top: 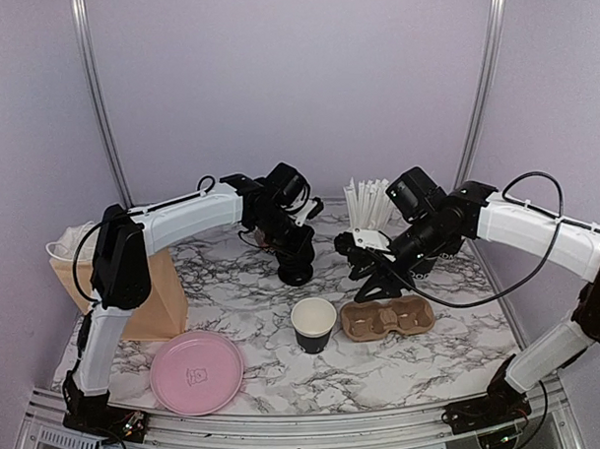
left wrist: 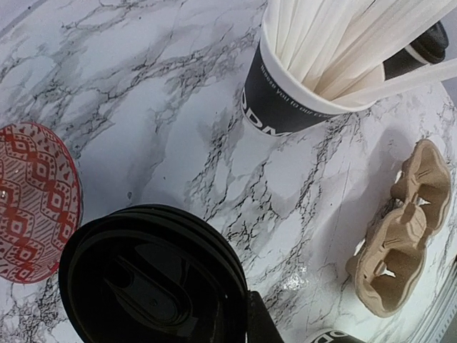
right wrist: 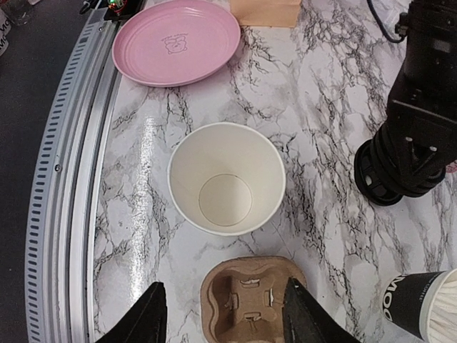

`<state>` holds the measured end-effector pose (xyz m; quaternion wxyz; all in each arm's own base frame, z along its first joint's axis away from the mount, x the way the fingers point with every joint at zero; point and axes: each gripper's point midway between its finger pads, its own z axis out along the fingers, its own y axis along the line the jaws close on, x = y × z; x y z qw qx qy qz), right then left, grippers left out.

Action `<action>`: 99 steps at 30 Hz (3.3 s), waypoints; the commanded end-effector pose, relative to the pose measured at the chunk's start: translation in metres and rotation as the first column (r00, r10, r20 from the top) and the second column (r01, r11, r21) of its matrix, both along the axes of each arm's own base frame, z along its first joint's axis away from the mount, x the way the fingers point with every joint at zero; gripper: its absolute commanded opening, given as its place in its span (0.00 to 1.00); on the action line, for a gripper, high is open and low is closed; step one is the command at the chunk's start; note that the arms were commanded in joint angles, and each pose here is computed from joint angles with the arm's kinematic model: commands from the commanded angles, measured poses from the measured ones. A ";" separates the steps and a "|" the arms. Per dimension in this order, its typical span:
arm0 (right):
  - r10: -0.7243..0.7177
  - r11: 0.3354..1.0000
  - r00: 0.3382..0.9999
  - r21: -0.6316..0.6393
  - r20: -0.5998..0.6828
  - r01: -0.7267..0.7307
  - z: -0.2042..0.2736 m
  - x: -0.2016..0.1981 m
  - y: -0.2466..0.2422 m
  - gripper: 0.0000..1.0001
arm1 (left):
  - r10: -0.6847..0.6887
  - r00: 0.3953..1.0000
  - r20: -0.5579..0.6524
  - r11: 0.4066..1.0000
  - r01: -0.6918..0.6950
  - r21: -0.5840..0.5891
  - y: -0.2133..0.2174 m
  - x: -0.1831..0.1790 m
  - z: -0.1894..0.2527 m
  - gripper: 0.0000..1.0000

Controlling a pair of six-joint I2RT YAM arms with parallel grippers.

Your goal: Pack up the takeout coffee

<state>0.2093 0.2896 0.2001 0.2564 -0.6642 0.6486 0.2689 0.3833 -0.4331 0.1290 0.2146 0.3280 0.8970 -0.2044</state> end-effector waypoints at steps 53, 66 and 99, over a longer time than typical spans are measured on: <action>-0.013 1.000 1.000 0.012 0.001 0.013 -0.008 0.007 0.004 0.53 | 0.032 0.999 -0.042 0.996 -0.028 0.081 0.007 0.008 -0.041 0.23; -0.015 1.000 1.000 0.007 -0.002 0.015 -0.010 0.009 0.004 0.53 | 0.030 0.998 -0.055 0.996 -0.025 0.086 0.008 0.009 -0.048 0.26; -0.277 0.930 0.956 0.278 0.101 0.240 0.121 0.083 -0.018 0.63 | -0.020 0.973 0.230 0.909 0.114 -0.400 0.013 -0.055 0.222 0.04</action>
